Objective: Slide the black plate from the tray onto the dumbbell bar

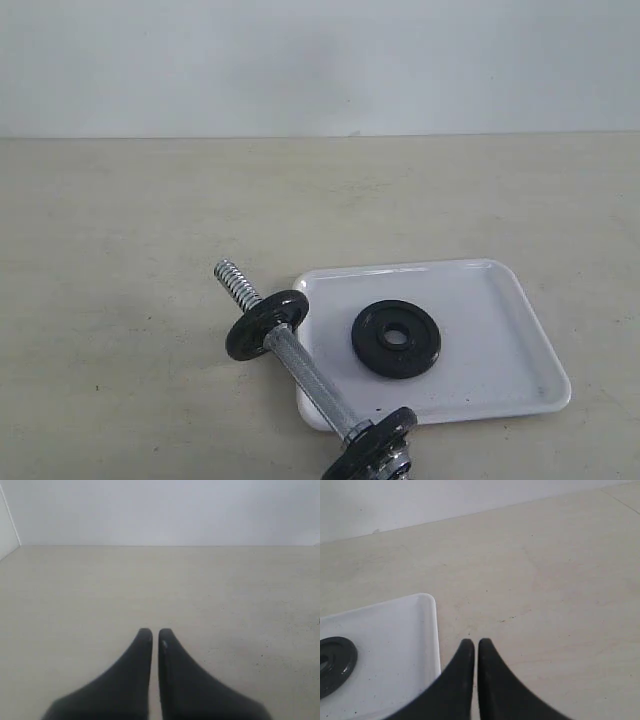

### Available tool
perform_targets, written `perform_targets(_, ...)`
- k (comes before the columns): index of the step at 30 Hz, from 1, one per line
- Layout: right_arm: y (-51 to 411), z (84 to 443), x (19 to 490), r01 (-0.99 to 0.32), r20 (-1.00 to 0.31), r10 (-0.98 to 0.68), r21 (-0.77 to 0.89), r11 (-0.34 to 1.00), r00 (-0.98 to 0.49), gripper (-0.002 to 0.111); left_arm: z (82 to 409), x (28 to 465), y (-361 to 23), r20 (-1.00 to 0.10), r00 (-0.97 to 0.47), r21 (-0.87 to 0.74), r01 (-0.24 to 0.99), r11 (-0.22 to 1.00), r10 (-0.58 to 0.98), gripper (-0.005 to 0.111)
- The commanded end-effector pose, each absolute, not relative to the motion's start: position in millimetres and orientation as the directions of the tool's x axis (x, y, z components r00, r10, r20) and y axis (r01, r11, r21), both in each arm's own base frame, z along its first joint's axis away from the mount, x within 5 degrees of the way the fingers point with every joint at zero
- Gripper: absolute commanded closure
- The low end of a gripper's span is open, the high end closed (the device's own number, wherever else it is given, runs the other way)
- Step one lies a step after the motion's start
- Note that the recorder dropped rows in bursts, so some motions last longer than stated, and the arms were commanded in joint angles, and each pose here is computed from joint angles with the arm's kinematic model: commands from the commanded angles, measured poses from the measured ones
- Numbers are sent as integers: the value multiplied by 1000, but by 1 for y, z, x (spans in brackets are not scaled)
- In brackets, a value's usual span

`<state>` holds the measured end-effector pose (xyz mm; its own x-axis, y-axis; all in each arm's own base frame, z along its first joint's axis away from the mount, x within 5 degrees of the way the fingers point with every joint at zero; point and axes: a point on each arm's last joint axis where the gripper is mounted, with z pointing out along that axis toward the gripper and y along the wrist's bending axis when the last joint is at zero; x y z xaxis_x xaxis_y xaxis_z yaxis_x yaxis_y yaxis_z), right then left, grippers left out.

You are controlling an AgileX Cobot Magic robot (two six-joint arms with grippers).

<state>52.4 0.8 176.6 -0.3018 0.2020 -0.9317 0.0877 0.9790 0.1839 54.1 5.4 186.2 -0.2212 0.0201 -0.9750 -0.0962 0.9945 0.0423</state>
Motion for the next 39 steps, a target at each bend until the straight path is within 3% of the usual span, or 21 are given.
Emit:
perform_targets(1,0,178,52,91,-937,193,173,981,-292,107,186,54,6,-977,-214,40,-99,994,18,102)
perform_targets(9,0,178,52,91,-937,193,173,981,-292,107,186,54,5,-977,-214,40,-97,994,19,102)
perform_targets(18,0,178,52,91,-937,193,173,981,-292,107,186,54,1,-977,-212,40,-15,999,36,102)
perform_targets(39,0,178,52,91,-937,193,173,981,-292,107,186,54,1,-976,-216,48,-13,999,43,102)
